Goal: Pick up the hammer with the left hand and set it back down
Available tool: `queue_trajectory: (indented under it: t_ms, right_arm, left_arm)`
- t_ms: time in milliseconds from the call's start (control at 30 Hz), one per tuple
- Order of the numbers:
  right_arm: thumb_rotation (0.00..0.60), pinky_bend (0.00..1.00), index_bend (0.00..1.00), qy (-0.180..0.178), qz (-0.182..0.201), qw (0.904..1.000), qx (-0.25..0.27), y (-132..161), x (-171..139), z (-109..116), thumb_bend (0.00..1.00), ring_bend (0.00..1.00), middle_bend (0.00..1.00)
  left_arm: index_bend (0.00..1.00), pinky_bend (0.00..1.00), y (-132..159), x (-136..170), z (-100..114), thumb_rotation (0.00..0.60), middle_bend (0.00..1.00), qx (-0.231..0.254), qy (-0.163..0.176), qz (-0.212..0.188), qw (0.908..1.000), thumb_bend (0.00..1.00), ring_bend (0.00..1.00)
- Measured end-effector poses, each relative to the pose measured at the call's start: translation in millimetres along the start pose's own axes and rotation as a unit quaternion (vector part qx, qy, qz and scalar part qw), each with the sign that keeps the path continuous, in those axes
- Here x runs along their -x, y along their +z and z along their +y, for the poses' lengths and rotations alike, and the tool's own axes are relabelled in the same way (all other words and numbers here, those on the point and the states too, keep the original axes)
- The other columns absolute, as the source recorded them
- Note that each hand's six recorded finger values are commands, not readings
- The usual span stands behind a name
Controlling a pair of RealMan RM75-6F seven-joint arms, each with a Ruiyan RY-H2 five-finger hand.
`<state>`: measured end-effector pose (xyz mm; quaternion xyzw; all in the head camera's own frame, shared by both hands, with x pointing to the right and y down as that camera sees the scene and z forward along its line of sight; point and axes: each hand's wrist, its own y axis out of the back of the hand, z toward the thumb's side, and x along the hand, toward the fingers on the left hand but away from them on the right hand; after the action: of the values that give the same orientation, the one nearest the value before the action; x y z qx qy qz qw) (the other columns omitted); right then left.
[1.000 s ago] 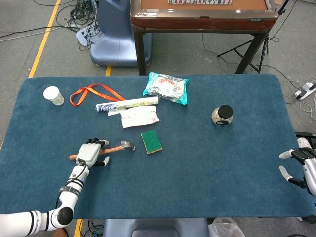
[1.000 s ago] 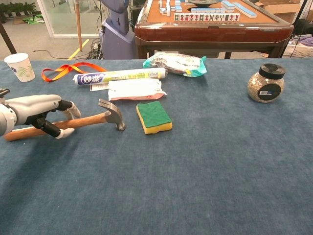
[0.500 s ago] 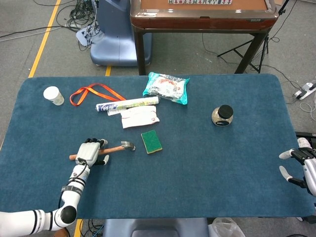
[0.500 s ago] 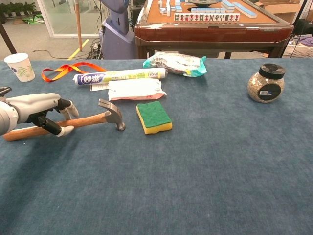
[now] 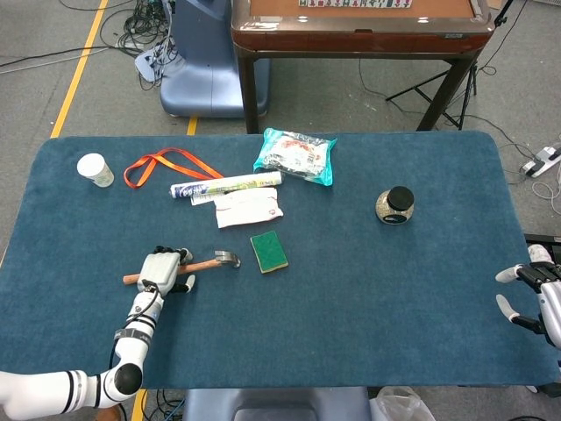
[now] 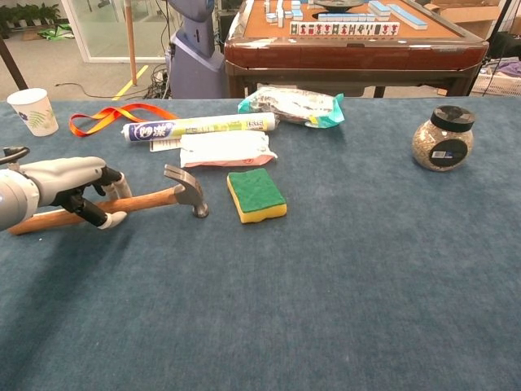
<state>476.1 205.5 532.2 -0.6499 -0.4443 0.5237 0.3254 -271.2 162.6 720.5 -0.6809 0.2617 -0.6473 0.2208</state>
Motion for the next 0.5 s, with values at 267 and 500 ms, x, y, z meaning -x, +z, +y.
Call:
queue_trajectory:
  t_ms: [267, 500]
  right_arm:
    - [0.600, 0.26, 0.46, 0.000, -0.001, 1.0000, 0.001, -0.4, 0.0, 0.2, 0.32, 0.39, 0.45]
    - [0.600, 0.26, 0.46, 0.000, -0.001, 1.0000, 0.001, -0.6, 0.1, 0.1, 0.32, 0.39, 0.45]
  left_arm:
    - [0.34, 0.09, 1.8, -1.9, 0.8, 0.529, 0.35, 0.005, 0.002, 0.001, 1.0000, 0.36, 0.23]
    - [0.38, 0.09, 1.8, -3.7, 1.5, 0.563, 0.39, 0.005, 0.006, 0.003, 1.0000, 0.38, 0.27]
